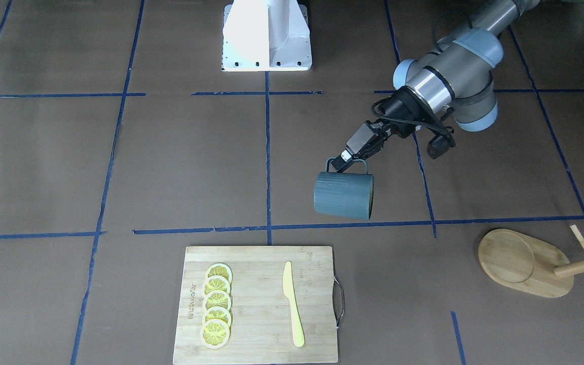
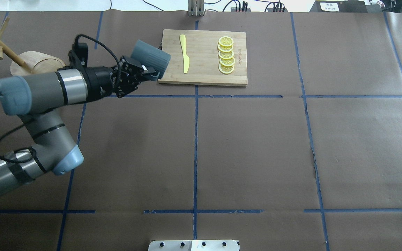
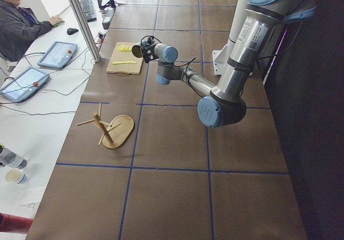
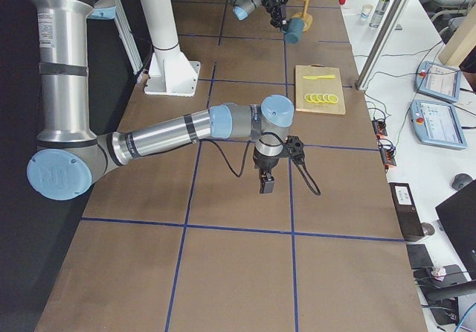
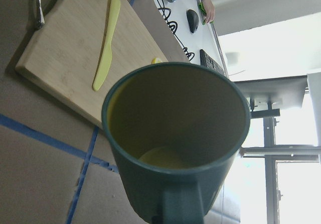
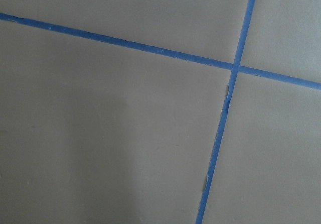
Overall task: Hang cup on storage rack
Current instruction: 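Lift the mug with the left gripper and carry it toward the wooden rack, then lower the mug's handle onto a peg of the wooden rack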
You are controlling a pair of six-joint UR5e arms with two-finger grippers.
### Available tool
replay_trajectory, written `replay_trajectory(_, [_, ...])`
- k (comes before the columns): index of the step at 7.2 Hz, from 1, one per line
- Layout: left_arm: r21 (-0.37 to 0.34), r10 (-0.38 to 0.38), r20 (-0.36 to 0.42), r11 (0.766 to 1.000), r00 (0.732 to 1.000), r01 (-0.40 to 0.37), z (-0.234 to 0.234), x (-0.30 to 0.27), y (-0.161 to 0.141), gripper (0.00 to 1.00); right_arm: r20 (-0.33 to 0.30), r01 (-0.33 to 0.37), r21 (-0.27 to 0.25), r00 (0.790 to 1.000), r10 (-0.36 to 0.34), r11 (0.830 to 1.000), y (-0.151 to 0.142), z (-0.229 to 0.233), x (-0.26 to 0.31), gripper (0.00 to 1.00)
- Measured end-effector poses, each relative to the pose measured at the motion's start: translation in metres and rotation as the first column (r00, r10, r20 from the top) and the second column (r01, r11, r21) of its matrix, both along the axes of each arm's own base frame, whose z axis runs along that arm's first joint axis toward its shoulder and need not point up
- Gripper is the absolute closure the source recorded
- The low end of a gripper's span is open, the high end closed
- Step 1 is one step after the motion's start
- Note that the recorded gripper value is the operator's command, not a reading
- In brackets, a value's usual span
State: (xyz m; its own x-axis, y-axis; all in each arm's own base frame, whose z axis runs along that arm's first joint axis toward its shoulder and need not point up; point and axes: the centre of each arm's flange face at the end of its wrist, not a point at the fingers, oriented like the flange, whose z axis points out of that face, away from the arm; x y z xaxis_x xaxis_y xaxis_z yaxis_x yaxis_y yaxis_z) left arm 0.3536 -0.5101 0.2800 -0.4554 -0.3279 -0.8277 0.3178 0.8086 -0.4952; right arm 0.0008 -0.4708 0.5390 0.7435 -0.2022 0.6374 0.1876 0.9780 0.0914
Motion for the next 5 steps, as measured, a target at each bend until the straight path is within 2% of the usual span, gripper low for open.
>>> replay_trajectory(2, [-0.144,-0.001,-0.141,0.989,0.99,-0.02,0.016,-0.055,-0.022,1.0,-0.001,0.001,0.008,1.0,-0.001,1.0,-0.001,0.0,0.0,0.0])
replay_trajectory(5, [-0.263,-0.057,-0.317,0.964,0.947,-0.03,0.082,-0.12,-0.053,1.0,-0.001,0.001,0.013,1.0,-0.001,1.0,-0.002,-0.001,0.0,0.0])
